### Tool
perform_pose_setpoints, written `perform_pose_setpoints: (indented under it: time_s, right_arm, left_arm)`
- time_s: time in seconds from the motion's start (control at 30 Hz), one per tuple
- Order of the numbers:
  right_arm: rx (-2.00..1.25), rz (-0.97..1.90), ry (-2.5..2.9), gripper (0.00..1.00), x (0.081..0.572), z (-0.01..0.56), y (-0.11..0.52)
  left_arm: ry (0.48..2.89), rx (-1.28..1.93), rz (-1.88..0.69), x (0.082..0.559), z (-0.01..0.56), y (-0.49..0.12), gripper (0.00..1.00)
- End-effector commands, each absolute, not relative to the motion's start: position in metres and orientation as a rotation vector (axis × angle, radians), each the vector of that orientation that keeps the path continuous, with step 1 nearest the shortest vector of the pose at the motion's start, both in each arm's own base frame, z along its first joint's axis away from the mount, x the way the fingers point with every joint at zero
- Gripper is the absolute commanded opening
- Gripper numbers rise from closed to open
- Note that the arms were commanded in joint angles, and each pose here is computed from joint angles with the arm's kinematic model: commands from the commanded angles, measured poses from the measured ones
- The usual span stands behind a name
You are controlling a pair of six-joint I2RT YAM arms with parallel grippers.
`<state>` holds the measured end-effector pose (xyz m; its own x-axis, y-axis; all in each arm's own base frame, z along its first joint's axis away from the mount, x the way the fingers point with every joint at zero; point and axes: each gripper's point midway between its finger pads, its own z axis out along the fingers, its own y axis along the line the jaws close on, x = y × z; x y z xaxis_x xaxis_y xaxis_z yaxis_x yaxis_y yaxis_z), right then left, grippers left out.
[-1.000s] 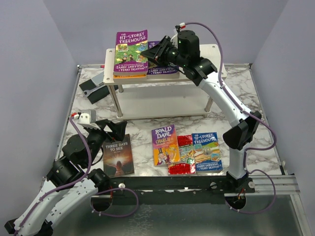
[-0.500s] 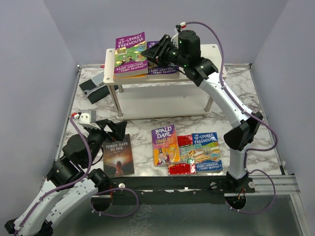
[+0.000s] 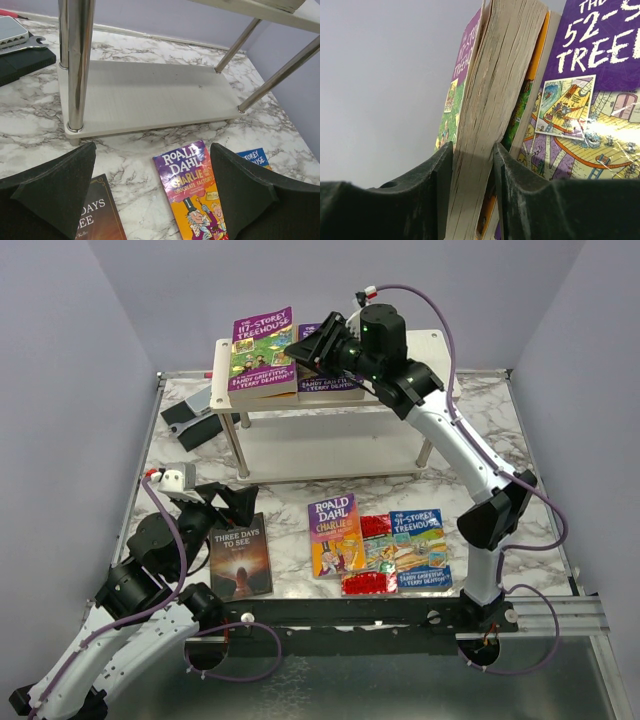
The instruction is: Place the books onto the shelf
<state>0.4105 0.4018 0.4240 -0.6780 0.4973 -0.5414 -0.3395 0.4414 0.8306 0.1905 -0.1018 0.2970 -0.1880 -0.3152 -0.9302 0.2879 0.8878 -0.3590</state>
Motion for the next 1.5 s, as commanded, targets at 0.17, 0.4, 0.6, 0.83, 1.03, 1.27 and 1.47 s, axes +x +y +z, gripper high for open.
perform_pose_setpoints:
  time_s: [0.17,0.4,0.6,0.83,1.03,1.27,1.47]
  right_arm:
    - [0.120,1.328,1.787,0.47,0.395,0.463,0.388]
    - [0.125,1.266,1.770,0.49,0.393,0.467,0.375]
    - [0.086,1.194,1.749,0.49,0.381,0.473,0.356]
    - [0.019,1.058,1.760,0.50,0.347,0.458,0.315]
    - [0.018,0.930,1.799,0.52,0.311,0.421,0.268]
    - [-0.012,0.886,1.933,0.55,0.272,0.352,0.242]
    - [-0.036,0.807,2.099,0.59,0.254,0.278,0.230]
  left_arm:
    - [1.684,-0.033,-0.520,0.192,0.292,-0.099,0.97]
    - [1.683,-0.036,-0.518,0.192,0.292,-0.099,0.97]
    - [1.693,-0.031,-0.517,0.193,0.290,-0.100,0.99]
    - [1.720,0.000,-0.534,0.195,0.285,-0.110,0.99]
    - [1.733,0.028,-0.569,0.196,0.283,-0.120,0.99]
    - [1.800,0.122,-0.651,0.195,0.275,-0.148,0.99]
    - [1.894,0.139,-0.691,0.200,0.254,-0.167,0.99]
